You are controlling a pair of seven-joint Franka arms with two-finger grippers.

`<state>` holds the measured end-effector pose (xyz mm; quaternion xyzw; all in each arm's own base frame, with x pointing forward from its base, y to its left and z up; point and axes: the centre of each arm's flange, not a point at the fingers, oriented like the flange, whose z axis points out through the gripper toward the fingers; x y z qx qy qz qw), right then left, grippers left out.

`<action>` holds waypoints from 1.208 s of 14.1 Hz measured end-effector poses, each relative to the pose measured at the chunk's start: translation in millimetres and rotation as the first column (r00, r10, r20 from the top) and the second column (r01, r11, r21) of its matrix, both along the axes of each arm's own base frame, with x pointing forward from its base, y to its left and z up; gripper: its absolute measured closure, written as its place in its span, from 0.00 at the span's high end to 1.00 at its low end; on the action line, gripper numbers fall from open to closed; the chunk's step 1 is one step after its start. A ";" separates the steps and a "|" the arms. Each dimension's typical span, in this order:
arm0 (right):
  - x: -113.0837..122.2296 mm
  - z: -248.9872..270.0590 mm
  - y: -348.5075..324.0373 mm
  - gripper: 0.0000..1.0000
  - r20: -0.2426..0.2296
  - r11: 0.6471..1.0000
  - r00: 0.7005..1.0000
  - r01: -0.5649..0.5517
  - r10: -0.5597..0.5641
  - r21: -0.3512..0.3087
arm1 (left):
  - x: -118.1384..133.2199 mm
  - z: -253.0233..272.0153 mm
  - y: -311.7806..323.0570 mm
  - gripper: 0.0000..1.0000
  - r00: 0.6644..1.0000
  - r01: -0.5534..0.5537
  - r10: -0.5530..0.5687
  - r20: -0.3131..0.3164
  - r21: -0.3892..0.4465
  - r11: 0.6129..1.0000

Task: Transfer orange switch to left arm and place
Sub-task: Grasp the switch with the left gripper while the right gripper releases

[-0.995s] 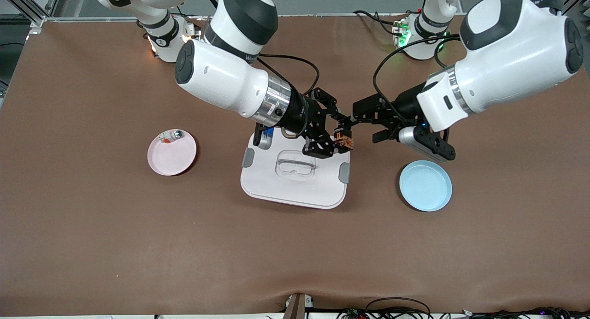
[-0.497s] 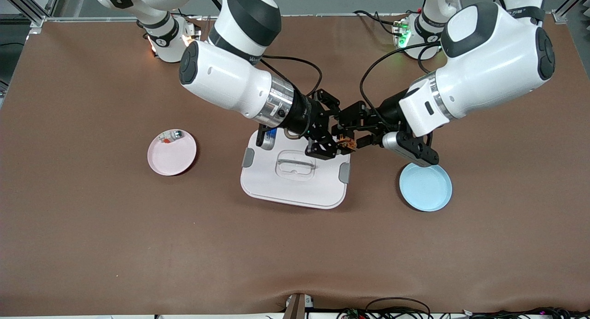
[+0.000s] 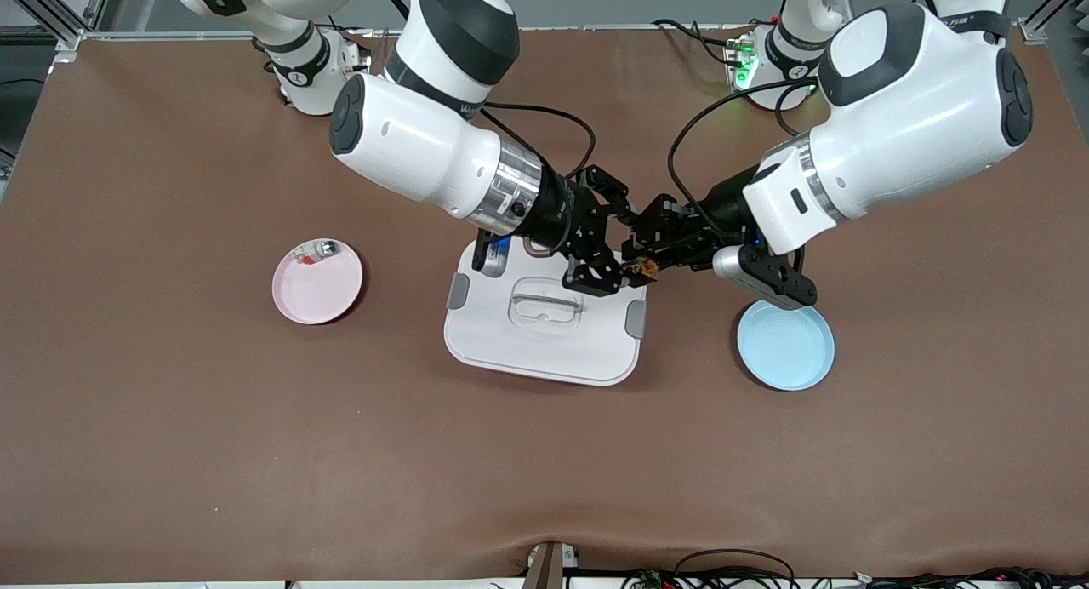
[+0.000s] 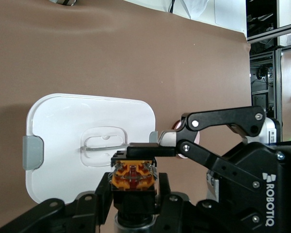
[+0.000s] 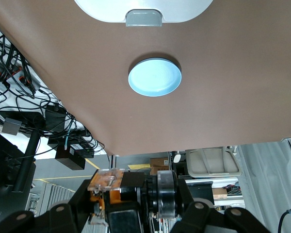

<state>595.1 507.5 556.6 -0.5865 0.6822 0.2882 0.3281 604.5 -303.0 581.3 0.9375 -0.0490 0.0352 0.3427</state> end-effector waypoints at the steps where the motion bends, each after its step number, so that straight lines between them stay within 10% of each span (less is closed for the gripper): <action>1: 0.0 -0.4 0.3 0.73 0.000 1.000 1.000 0.000 0.000 0.000 | -0.1 0.0 -0.2 0.41 1.000 0.001 -0.001 0.002 0.004 1.000; 7: 0.0 -1.6 0.9 0.73 -0.004 1.000 1.000 0.004 -0.004 0.000 | -1.3 1.0 -2.4 0.41 1.000 0.009 -0.009 0.016 0.025 1.000; 10: -0.5 -0.3 1.6 0.98 -0.010 1.000 1.000 0.008 -0.008 0.003 | -3.7 -1.8 -7.3 0.41 0.998 0.035 -0.039 0.049 0.088 0.996; 17: 13.5 -6.4 -22.3 1.00 -0.048 0.999 0.998 -0.030 0.028 -0.042 | -6.3 -9.3 -8.1 0.41 0.991 0.086 -0.104 0.082 0.196 0.977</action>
